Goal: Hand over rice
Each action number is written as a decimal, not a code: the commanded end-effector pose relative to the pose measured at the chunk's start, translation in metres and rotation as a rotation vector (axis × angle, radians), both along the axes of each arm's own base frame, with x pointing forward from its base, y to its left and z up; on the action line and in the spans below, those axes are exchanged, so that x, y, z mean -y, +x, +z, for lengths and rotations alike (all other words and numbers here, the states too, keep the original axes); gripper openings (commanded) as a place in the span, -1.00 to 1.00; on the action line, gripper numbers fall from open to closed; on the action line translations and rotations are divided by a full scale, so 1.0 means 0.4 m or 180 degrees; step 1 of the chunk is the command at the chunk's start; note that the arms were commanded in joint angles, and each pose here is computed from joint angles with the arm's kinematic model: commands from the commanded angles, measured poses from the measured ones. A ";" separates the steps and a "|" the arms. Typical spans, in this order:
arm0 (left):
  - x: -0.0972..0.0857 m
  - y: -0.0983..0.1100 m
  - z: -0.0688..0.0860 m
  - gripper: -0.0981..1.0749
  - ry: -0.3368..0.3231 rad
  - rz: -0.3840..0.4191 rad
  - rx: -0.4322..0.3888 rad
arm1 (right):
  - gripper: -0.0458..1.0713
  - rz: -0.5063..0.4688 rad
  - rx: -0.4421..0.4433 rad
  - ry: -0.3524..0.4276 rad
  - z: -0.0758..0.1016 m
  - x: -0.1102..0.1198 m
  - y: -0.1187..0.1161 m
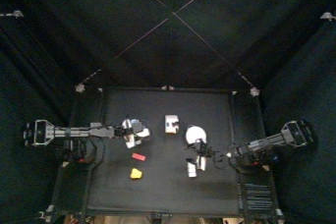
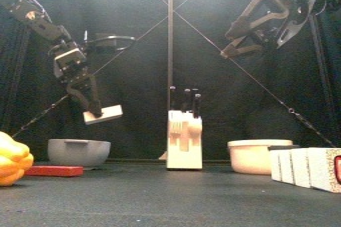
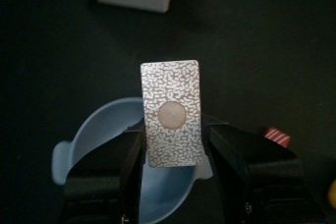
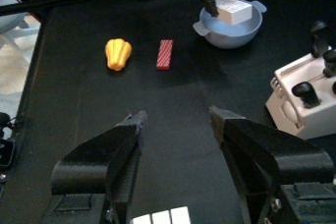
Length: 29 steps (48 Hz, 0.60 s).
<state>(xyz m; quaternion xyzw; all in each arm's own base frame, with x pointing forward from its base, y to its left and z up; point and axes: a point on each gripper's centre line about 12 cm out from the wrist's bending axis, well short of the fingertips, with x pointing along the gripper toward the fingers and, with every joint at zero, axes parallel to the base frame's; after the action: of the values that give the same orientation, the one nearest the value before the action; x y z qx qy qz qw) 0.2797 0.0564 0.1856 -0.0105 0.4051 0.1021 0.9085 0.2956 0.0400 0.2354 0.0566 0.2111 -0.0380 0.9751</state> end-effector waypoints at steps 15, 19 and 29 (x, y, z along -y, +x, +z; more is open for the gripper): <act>0.134 0.102 0.102 0.10 -0.0040 -0.0675 0.1101 | 0.67 -0.0118 0.0230 0.0114 0.076 -0.007 0.062; 0.155 0.117 0.124 0.10 -0.0071 -0.0777 0.1396 | 0.67 -0.0155 0.0279 0.0152 0.092 -0.008 0.075; 0.196 0.141 0.133 0.10 -0.0116 -0.0969 0.1664 | 0.68 -0.0335 0.0355 0.0255 0.123 -0.007 0.119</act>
<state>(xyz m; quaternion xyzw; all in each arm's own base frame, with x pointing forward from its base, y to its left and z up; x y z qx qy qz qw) 0.3274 -0.0164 0.2254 0.0057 0.1840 -0.0387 0.9821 0.3362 0.0425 0.2634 0.0984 0.1817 -0.0725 0.9757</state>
